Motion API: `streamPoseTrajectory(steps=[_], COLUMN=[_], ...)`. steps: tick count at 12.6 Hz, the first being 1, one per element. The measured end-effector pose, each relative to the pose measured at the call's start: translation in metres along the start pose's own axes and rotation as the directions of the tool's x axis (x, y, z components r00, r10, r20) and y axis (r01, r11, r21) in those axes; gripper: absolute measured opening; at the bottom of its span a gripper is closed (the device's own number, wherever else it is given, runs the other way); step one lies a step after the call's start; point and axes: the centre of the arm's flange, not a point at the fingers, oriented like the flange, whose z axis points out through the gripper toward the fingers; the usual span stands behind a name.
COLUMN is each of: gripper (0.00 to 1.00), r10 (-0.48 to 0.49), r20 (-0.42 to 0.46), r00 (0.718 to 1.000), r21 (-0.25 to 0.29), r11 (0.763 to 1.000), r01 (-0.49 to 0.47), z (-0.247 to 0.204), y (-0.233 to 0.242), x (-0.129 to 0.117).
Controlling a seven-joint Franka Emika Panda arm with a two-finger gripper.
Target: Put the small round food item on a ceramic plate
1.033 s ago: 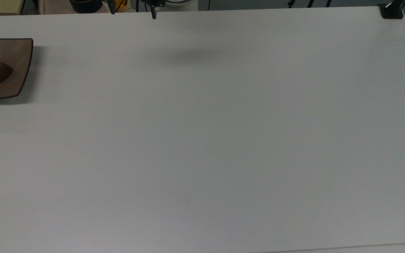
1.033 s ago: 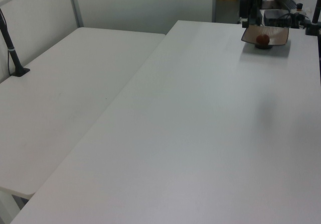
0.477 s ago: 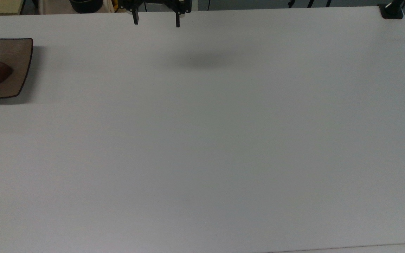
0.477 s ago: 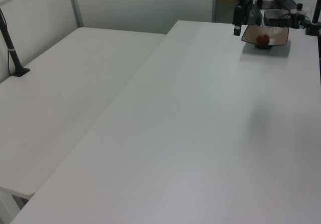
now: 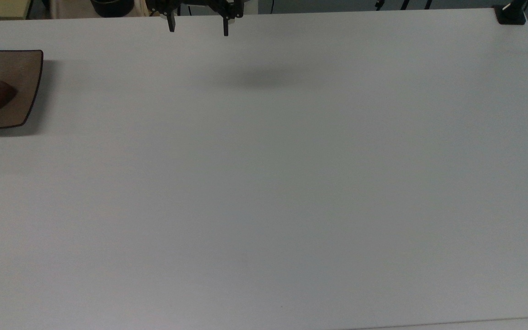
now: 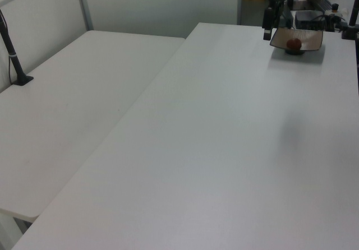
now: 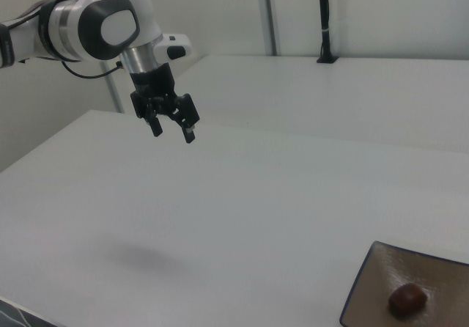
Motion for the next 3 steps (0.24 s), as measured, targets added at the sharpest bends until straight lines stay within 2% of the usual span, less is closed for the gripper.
streamPoseTrajectory(steps=[3], gripper=[1.0], r10=[0.009], r20=[0.0], r00=[1.0], r21=[-0.002], r11=[1.0], r01=[-0.009], z=[-0.0002], y=[0.0058], x=[0.0])
